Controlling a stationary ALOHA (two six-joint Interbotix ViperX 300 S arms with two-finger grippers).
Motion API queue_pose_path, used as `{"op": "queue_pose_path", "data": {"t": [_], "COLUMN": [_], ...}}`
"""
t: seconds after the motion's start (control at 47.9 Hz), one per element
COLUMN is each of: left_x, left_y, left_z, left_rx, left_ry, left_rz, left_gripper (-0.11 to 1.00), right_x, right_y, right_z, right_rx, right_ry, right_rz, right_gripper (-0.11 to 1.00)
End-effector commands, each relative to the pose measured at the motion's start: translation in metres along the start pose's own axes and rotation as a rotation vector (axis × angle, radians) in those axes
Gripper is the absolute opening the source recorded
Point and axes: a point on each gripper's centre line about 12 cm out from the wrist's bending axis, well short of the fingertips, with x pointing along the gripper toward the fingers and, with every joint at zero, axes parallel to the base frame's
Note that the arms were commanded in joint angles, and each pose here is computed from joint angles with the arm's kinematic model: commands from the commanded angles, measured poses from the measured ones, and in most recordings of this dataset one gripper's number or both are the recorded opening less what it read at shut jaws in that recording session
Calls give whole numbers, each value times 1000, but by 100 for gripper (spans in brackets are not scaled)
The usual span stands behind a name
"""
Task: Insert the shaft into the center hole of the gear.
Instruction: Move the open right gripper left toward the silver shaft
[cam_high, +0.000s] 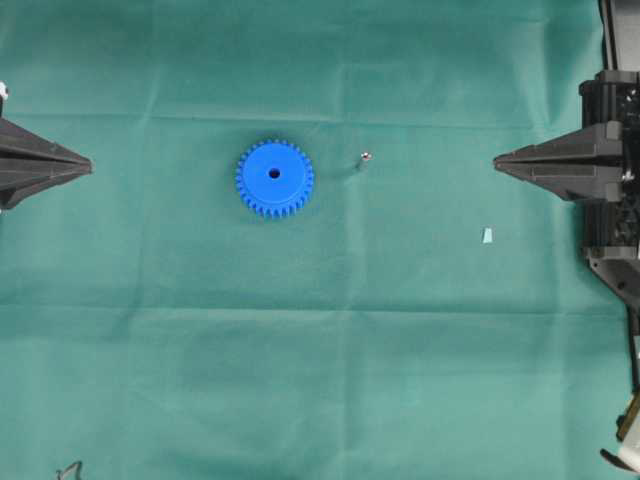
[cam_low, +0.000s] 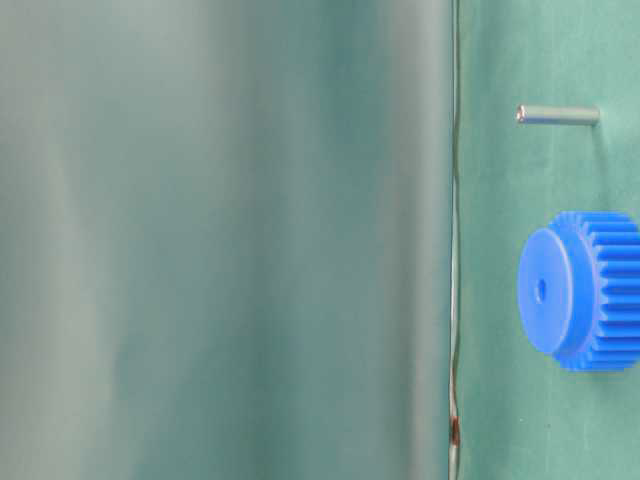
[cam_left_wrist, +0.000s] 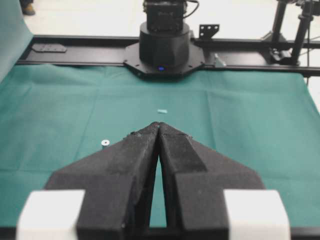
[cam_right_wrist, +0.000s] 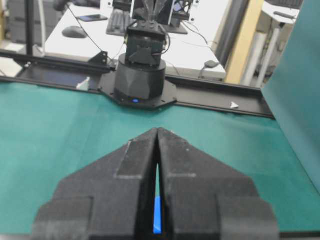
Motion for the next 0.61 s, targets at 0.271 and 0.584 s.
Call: {"op": "queue_pose_path", "data": {"t": [0.271, 0.584], "left_x": [5, 5], "left_y": [-2, -2], "left_z": [11, 10], "left_rx": [11, 11], "left_ry": [14, 21], "left_rz": [-12, -12], "left_gripper": [0, 0], "right_x": [13, 44], "right_y": [-9, -34], "right_z": [3, -35], "right_rx": [-15, 34], "right_ry": [32, 194], "right_rz": [-43, -146], "right_gripper": [2, 3]}}
